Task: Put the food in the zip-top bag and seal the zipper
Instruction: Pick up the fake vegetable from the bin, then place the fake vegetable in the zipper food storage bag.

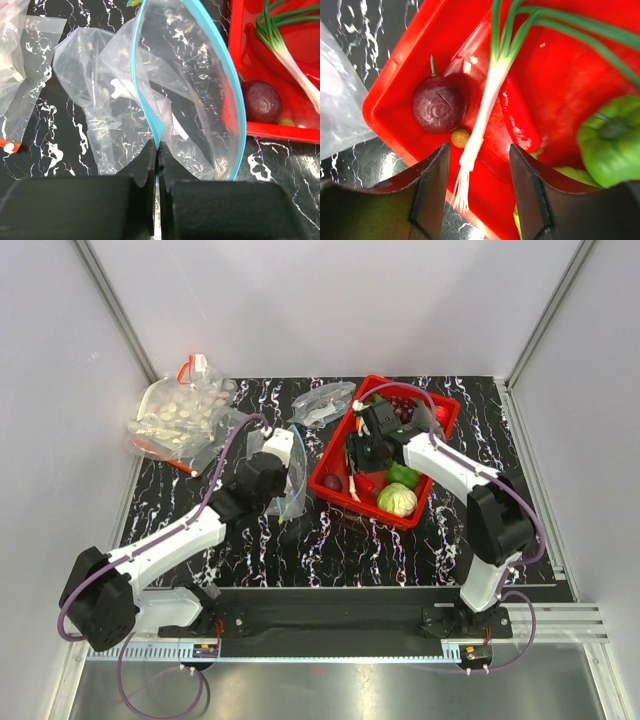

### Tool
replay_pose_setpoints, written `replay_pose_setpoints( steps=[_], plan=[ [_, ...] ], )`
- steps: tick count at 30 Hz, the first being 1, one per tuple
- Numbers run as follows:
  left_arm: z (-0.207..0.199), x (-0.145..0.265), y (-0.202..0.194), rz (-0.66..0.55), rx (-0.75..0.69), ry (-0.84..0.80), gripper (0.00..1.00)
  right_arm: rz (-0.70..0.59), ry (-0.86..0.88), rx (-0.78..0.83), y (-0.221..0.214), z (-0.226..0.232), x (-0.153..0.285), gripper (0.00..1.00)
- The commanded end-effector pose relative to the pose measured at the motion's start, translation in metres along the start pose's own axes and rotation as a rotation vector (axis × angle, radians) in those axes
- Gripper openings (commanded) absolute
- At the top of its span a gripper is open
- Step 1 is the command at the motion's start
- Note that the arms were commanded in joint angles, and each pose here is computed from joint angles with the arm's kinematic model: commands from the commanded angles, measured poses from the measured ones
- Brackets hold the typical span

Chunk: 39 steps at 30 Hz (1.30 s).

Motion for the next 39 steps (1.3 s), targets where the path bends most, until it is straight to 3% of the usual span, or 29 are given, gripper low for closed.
replay_pose_setpoints(
  steps=[1, 9, 12, 13, 14, 21, 29, 34, 39],
  plan=[
    [-0.006, 0.0, 0.031, -0.085, 0.07, 0.009, 0.0, 0.008, 0.101, -0.015, 0.005, 0.017, -0.01, 0.57],
    [-0.004, 0.001, 0.039, -0.109, 0.079, 0.027, 0.0, 0.064, 0.154, -0.073, -0.012, 0.026, -0.034, 0.49],
    [-0.008, 0.001, 0.043, -0.095, 0.072, 0.02, 0.0, 0.092, 0.16, -0.076, -0.022, 0.028, -0.036, 0.24],
    [-0.009, 0.001, 0.044, -0.081, 0.066, 0.017, 0.0, 0.097, 0.15, -0.077, -0.024, 0.027, -0.034, 0.04],
    [-0.011, 0.001, 0.045, -0.069, 0.061, 0.013, 0.0, 0.095, 0.148, -0.075, -0.024, 0.027, -0.031, 0.0],
    [-0.023, 0.005, 0.051, 0.077, 0.025, 0.003, 0.0, -0.103, 0.098, -0.001, 0.003, 0.024, 0.046, 0.0],
    [-0.039, 0.0, 0.034, 0.27, -0.036, -0.043, 0.0, -0.24, 0.144, 0.142, -0.003, 0.056, 0.105, 0.0],
    [-0.053, 0.001, 0.039, 0.276, -0.002, -0.111, 0.0, -0.33, 0.225, 0.172, 0.003, 0.081, 0.127, 0.0],
    [-0.063, 0.006, 0.04, 0.237, 0.053, -0.187, 0.0, -0.278, 0.324, 0.194, -0.001, 0.11, 0.112, 0.0]
  ],
)
Point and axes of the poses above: each gripper's point midway between its finger pads, its own x axis back along the fingers, its own z axis along the line the jaws close on, y = z × x, the point moved 2 cm from there along x, back along the fingers, and after that the axes turned 14 degrees about x, right-handed, at the moved point
